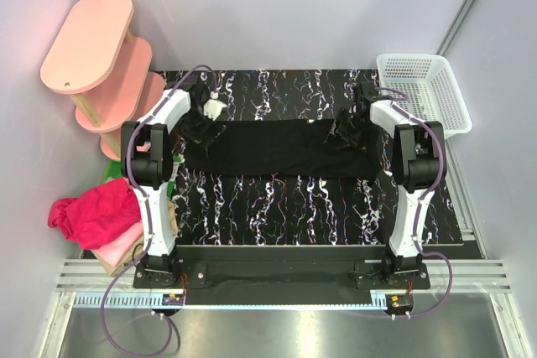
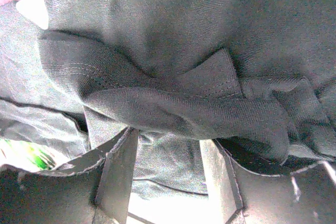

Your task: Fold and stack the t-shirts

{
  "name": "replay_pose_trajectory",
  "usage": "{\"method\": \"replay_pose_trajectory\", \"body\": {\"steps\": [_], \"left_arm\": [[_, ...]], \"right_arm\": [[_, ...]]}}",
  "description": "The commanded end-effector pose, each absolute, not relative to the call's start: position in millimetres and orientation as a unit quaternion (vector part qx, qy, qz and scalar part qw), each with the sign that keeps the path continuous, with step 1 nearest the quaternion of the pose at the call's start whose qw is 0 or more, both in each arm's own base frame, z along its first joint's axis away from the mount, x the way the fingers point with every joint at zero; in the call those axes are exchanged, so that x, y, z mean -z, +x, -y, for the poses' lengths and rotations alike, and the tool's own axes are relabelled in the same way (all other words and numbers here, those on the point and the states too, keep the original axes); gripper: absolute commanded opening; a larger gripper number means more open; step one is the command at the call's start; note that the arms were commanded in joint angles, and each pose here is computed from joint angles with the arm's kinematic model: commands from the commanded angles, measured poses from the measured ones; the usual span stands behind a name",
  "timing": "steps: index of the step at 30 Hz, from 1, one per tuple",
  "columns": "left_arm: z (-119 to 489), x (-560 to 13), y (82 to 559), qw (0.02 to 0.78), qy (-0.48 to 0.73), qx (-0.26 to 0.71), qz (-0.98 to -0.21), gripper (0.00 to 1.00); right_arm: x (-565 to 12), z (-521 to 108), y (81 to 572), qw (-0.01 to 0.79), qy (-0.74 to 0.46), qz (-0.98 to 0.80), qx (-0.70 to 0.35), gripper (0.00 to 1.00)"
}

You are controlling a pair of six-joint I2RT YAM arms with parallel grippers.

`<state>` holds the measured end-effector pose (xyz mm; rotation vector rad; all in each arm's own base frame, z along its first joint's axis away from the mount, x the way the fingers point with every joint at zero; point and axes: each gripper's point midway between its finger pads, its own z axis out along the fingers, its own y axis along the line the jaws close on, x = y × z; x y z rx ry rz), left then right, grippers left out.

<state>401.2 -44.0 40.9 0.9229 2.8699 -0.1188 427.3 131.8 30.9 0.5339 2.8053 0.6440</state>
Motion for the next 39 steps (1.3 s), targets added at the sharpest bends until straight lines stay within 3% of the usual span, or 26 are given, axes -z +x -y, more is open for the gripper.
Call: {"method": "replay_pose_trajectory", "body": {"steps": [1, 9, 12, 15, 19, 21, 25, 39], "left_arm": [[43, -52, 421, 0.091, 0.288, 0.041, -0.953, 0.99], [41, -29, 424, 0.067, 0.270, 0.040, -0.960, 0.98], [40, -25, 419, 0.060, 0.274, 0.041, -0.959, 0.91], [38, -27, 416, 0.061, 0.278, 0.038, -0.958, 0.75], [34, -29, 417, 0.064, 0.281, 0.027, -0.957, 0.44], [31, -31, 417, 0.065, 0.281, 0.021, -0.957, 0.35], [24, -33, 419, 0.067, 0.281, 0.008, -0.957, 0.00], [-20, -33, 414, 0.059, 0.282, -0.062, -0.955, 0.00]], "right_arm": [[-54, -133, 431, 0.136, 0.168, -0.950, -0.224, 0.58], [-59, -133, 432, 0.142, 0.166, -0.949, -0.226, 0.53], [-59, -133, 431, 0.141, 0.167, -0.950, -0.224, 0.50], [-58, -132, 431, 0.141, 0.169, -0.949, -0.224, 0.48], [-58, -133, 431, 0.140, 0.167, -0.950, -0.224, 0.46], [-58, -132, 431, 0.141, 0.167, -0.950, -0.223, 0.46], [-57, -132, 431, 0.141, 0.167, -0.950, -0.222, 0.45], [-55, -130, 430, 0.142, 0.165, -0.952, -0.217, 0.44]]}}
